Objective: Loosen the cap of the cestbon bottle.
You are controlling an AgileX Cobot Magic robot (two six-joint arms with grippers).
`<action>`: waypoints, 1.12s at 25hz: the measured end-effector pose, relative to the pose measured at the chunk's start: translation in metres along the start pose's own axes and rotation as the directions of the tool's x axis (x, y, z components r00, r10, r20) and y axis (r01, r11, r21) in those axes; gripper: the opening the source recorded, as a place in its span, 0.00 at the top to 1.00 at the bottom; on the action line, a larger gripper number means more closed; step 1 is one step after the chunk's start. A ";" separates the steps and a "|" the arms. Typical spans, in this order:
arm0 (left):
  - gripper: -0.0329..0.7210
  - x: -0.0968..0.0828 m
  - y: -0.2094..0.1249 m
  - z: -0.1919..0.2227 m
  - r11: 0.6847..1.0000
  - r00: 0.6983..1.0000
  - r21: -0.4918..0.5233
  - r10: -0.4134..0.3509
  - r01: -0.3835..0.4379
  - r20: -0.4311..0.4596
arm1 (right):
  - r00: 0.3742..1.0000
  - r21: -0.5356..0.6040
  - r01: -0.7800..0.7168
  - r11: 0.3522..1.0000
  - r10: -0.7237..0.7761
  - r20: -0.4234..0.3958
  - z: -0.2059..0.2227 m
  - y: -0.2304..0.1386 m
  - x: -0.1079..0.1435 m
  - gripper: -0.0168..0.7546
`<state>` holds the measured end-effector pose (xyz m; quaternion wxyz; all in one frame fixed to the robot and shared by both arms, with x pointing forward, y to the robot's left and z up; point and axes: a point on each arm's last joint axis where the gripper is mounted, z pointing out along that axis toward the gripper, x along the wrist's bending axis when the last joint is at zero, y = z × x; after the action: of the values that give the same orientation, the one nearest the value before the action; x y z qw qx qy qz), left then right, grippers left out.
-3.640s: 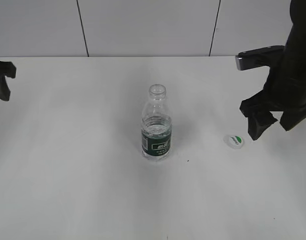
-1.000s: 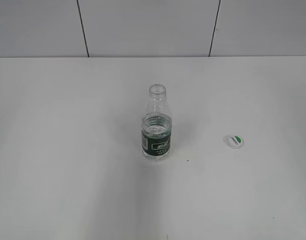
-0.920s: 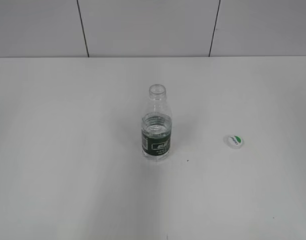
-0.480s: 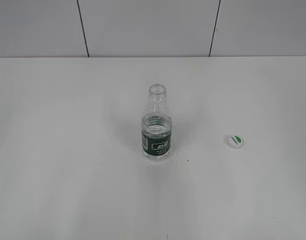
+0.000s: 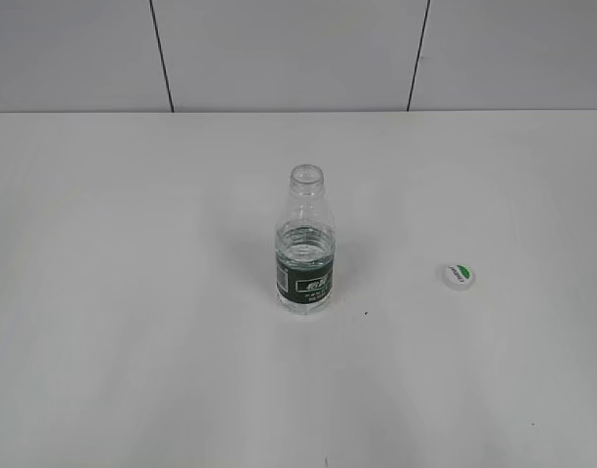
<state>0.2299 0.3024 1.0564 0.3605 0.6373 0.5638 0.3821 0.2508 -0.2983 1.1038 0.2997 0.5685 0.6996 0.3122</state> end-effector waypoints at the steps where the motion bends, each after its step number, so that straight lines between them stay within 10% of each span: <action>1: 0.42 0.000 0.000 0.000 1.000 1.000 -0.001 0.001 -0.001 0.002 | 1.000 -0.014 0.000 1.000 0.000 0.001 -0.001 -0.005 0.000 0.22; 28: 0.48 -0.001 0.001 0.000 1.000 1.000 -0.008 0.001 -0.001 0.006 | 1.000 -0.185 0.024 0.982 -0.021 0.016 0.014 -0.052 0.004 0.28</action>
<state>0.2300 0.3018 1.0569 0.3644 0.6372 0.5611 0.3824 0.2294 -0.3012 1.0538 0.3595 0.5323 0.6719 0.3686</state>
